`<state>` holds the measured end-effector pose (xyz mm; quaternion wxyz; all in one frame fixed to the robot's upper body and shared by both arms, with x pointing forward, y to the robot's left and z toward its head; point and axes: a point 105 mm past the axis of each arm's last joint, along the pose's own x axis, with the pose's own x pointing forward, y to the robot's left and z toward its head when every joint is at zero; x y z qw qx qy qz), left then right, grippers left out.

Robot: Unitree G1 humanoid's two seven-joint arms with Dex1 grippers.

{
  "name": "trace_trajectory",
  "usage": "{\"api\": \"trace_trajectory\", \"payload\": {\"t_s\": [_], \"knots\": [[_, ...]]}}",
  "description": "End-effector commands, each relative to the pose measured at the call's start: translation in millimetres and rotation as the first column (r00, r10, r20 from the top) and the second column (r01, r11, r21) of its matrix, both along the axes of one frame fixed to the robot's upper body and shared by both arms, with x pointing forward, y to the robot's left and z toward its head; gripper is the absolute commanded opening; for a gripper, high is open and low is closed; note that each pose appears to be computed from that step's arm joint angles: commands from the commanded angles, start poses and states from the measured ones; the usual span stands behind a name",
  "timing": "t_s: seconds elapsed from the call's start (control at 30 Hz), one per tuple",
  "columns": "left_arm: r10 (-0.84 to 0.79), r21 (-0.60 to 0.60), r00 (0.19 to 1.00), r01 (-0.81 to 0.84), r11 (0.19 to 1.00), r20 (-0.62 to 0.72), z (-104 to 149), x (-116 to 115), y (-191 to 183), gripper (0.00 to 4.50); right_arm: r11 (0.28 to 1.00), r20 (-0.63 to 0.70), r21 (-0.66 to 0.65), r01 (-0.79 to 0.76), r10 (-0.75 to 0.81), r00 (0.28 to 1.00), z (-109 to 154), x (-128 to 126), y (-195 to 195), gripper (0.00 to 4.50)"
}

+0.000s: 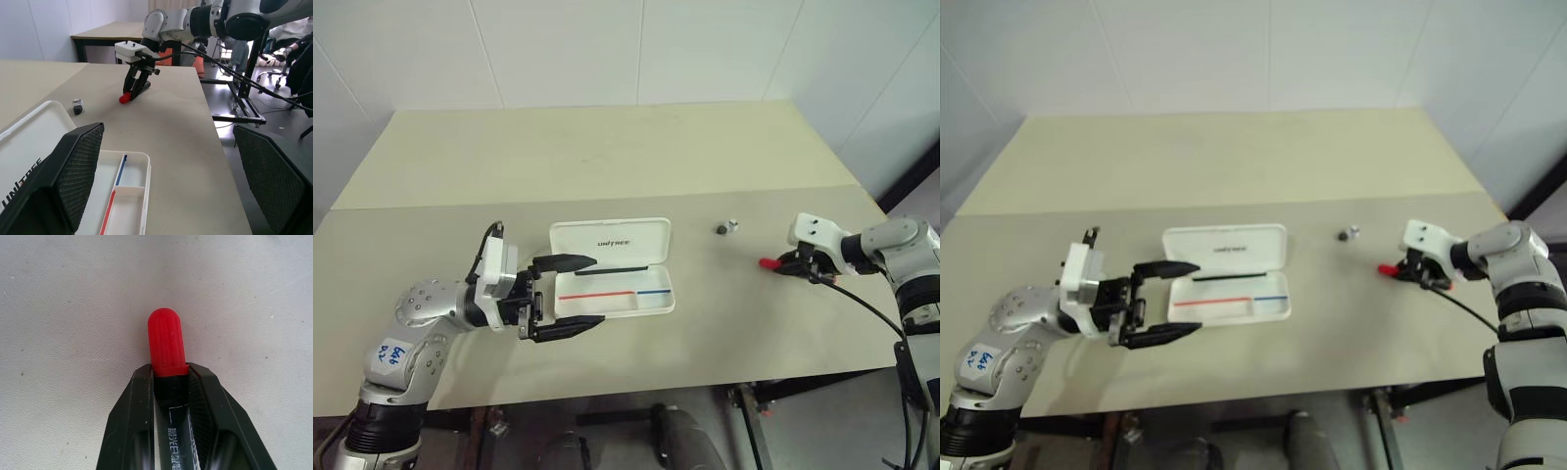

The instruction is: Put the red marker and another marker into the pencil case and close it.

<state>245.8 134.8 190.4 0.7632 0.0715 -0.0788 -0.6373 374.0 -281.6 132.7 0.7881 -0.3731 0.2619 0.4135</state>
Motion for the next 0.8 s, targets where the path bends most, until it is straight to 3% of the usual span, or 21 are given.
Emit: {"api": "trace_trajectory", "payload": {"t_s": [0.03, 0.43, 0.6, 0.8], "knots": [[0.017, -0.012, 0.999, -0.017, 1.0, 0.033, 5, 4, 19, 4.5, 0.995, 0.132, 0.042, -0.087, 0.08, 0.988, 36, -3, 20, 0.61], [0.025, 0.038, 0.999, -0.026, 0.999, 0.03, -1, 23, 56, 4.5, 0.974, 0.263, 0.119, -0.192, 0.156, 0.952, 74, -46, 114, 0.61], [0.032, 0.062, 0.999, -0.034, 0.998, 0.022, -6, 32, 73, 4.5, 0.956, 0.251, 0.147, -0.254, 0.212, 0.945, 78, -64, 161, 0.61], [0.026, 0.077, 1.0, -0.025, 0.997, -0.006, -15, 33, 87, 4.5, 0.94, 0.324, 0.126, -0.316, 0.262, 0.909, 87, -66, 205, 0.61]]}}
